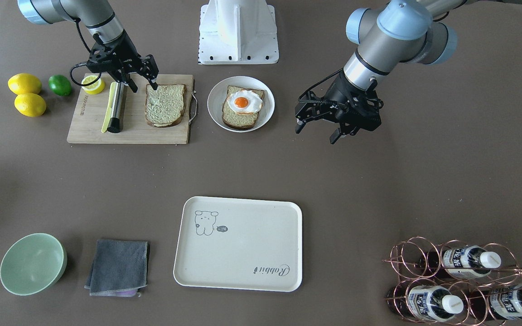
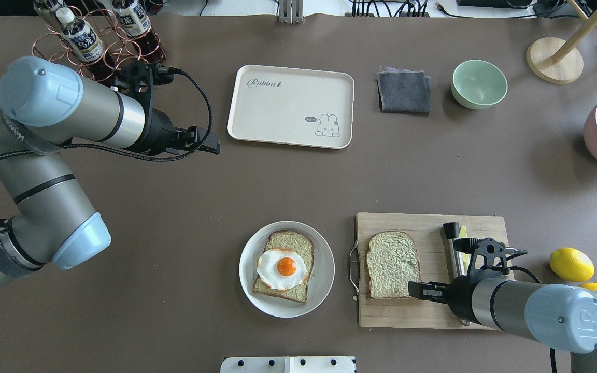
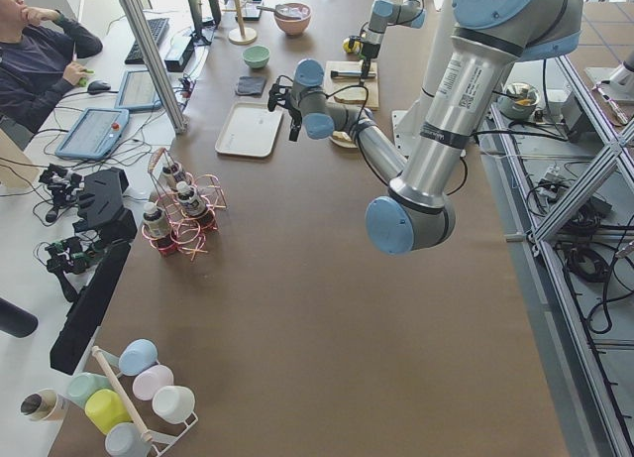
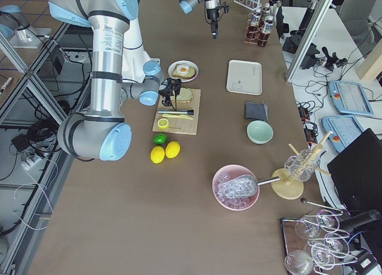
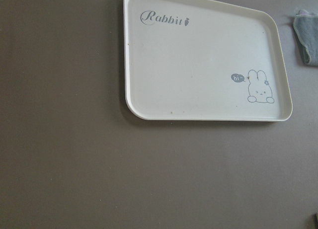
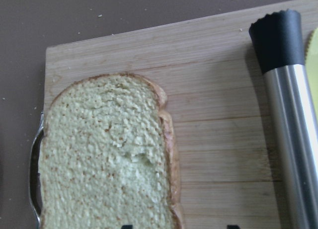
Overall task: Make sandwich and place on tray
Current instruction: 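Move the right gripper over the bread slice on the cutting board, then grasp the bread slice edge with the right gripper and lift it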
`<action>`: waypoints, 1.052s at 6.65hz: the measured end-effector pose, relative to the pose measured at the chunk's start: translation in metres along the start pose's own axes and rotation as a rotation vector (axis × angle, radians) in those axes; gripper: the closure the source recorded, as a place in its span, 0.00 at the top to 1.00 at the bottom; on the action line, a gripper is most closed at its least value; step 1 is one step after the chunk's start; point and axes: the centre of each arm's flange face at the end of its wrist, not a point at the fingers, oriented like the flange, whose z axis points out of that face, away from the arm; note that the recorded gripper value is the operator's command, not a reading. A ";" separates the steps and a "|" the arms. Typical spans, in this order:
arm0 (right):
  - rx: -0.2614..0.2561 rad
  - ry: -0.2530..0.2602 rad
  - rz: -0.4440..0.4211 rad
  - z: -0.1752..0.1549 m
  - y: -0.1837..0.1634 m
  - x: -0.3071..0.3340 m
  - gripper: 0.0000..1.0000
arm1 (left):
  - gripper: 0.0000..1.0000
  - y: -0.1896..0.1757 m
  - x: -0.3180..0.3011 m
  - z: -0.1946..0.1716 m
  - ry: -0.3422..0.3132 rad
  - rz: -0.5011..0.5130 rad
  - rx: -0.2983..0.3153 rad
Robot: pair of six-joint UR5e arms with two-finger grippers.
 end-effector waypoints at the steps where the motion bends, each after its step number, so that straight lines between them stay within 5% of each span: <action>1: -0.002 0.000 -0.002 0.000 0.001 -0.001 0.66 | 0.98 0.000 0.000 0.000 0.000 0.000 0.000; 3: -0.008 0.002 -0.009 0.003 0.007 -0.003 0.62 | 0.98 0.000 0.000 0.000 0.000 0.000 0.000; 4: -0.008 0.003 -0.014 0.005 0.011 -0.003 0.23 | 0.98 0.000 0.000 0.000 -0.001 0.000 0.000; 5: -0.009 0.004 -0.017 0.006 0.013 -0.004 0.00 | 0.98 0.000 -0.001 0.000 -0.001 -0.001 0.000; 7: -0.009 0.009 -0.019 0.006 0.014 -0.004 0.00 | 0.98 -0.001 0.000 0.000 -0.001 -0.001 0.001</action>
